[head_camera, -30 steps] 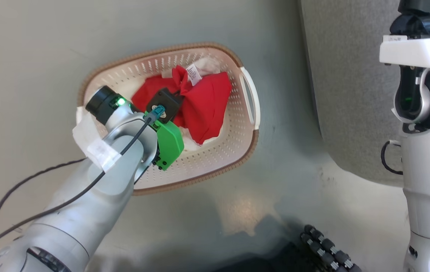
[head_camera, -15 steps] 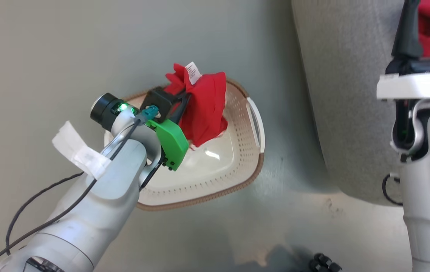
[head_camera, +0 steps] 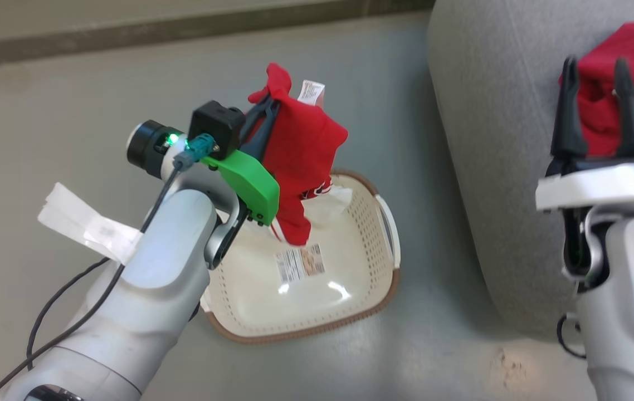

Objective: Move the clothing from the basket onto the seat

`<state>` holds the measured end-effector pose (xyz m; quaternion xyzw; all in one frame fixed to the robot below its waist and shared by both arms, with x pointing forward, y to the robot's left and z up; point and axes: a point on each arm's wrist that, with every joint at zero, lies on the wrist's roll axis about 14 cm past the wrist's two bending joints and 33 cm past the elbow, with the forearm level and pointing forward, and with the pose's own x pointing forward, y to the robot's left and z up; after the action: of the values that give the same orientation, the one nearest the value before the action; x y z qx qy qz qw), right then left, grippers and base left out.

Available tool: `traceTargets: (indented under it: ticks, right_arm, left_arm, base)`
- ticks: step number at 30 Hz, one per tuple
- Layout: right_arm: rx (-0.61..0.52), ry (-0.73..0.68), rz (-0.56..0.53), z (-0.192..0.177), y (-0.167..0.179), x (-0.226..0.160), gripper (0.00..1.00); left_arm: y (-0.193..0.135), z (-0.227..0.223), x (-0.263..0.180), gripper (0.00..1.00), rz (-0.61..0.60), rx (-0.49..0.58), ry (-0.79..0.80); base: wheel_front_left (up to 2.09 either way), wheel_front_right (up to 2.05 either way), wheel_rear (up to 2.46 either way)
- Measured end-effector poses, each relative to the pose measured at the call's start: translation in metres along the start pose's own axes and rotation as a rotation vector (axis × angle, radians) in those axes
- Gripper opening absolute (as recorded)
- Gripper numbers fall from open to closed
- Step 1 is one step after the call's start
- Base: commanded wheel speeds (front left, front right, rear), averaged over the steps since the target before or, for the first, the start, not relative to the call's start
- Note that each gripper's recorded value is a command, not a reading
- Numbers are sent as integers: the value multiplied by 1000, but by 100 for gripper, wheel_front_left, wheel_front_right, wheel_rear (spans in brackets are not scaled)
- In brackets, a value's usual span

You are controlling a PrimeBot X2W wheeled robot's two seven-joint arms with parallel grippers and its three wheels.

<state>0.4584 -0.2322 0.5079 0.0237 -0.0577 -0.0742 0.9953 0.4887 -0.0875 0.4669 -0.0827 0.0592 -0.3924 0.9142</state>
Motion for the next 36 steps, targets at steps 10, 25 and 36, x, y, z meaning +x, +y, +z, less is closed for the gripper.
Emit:
traceTargets:
  ticks: [10,25,36]
  right_arm:
    - [29,25,66,5,17,-37,100]
    - [60,27,163,16,41,-88,100]
    - [49,78,382,4,100,-105,100]
  left_arm:
    - [-5,68,-23,0,55,53,-135]
    - [-34,120,-65,0,86,106,-239]
    - [-41,136,-81,0,96,143,-263]
  base:
    - [0,0,0]
    - [0,0,0]
    - [0,0,0]
